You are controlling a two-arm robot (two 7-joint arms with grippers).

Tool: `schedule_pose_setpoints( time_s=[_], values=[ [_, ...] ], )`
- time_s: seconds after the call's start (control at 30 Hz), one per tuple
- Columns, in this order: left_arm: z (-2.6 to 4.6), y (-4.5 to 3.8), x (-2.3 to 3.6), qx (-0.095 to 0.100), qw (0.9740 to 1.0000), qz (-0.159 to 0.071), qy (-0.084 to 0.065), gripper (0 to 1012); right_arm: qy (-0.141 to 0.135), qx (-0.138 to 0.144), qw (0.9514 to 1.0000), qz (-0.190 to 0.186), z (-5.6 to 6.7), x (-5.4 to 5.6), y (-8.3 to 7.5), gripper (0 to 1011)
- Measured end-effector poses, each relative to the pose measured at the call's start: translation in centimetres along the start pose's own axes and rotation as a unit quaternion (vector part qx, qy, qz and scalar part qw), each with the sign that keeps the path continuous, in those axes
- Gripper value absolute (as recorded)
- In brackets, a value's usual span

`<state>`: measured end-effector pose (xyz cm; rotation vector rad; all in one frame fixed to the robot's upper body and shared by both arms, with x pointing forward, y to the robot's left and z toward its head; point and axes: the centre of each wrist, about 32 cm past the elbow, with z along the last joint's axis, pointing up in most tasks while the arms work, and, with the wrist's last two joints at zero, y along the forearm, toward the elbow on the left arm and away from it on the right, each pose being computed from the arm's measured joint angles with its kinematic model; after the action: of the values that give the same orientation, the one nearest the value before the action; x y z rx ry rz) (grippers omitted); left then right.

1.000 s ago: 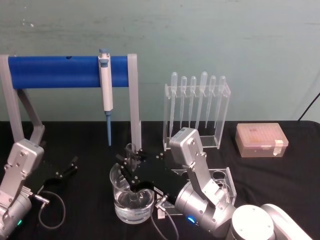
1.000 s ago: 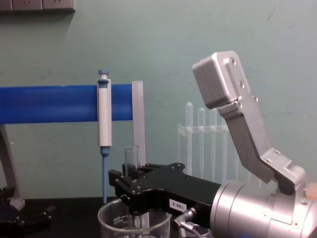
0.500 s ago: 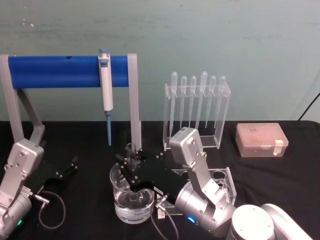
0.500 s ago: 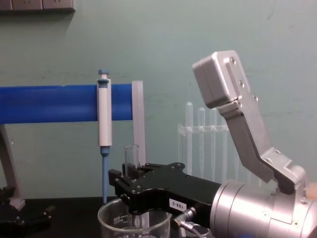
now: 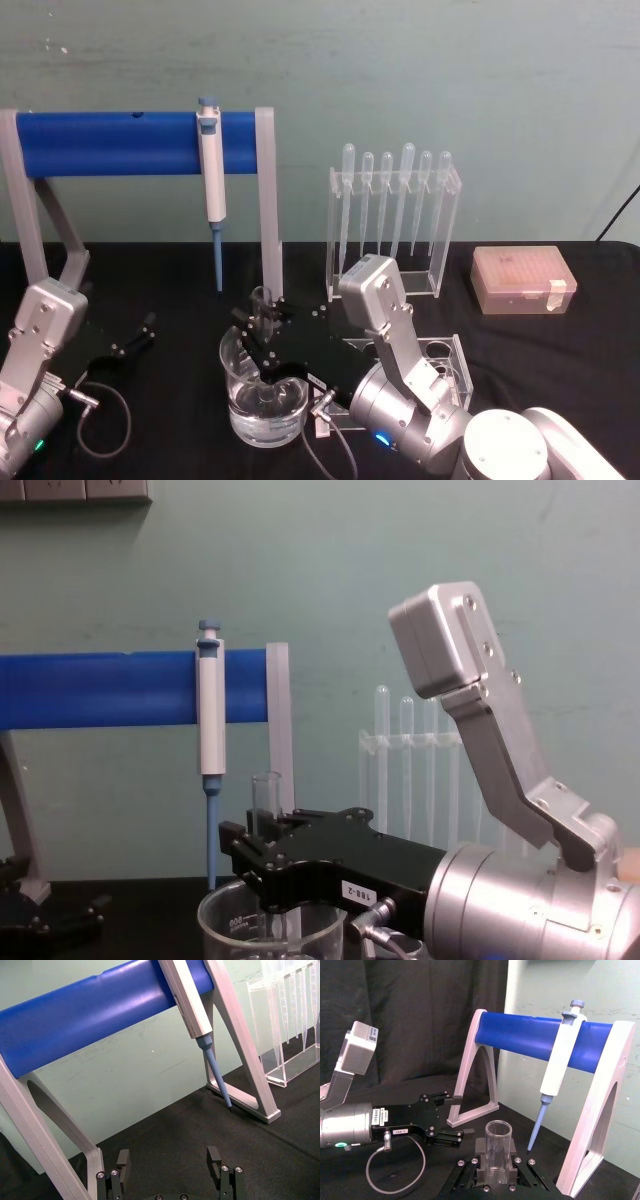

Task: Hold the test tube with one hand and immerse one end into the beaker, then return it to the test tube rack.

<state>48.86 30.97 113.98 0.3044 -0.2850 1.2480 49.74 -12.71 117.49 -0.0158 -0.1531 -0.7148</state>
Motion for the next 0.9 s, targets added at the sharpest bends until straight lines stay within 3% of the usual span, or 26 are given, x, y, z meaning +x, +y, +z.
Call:
schedule_pose_setpoints(
  time_s=[0.9],
  values=[
    [0.00, 0.00, 0.00, 0.000, 1.0000, 0.000, 0.000, 1000, 0.000, 0.000, 1.0000, 0.000, 0.00, 0.00, 0.00, 224]
  ],
)
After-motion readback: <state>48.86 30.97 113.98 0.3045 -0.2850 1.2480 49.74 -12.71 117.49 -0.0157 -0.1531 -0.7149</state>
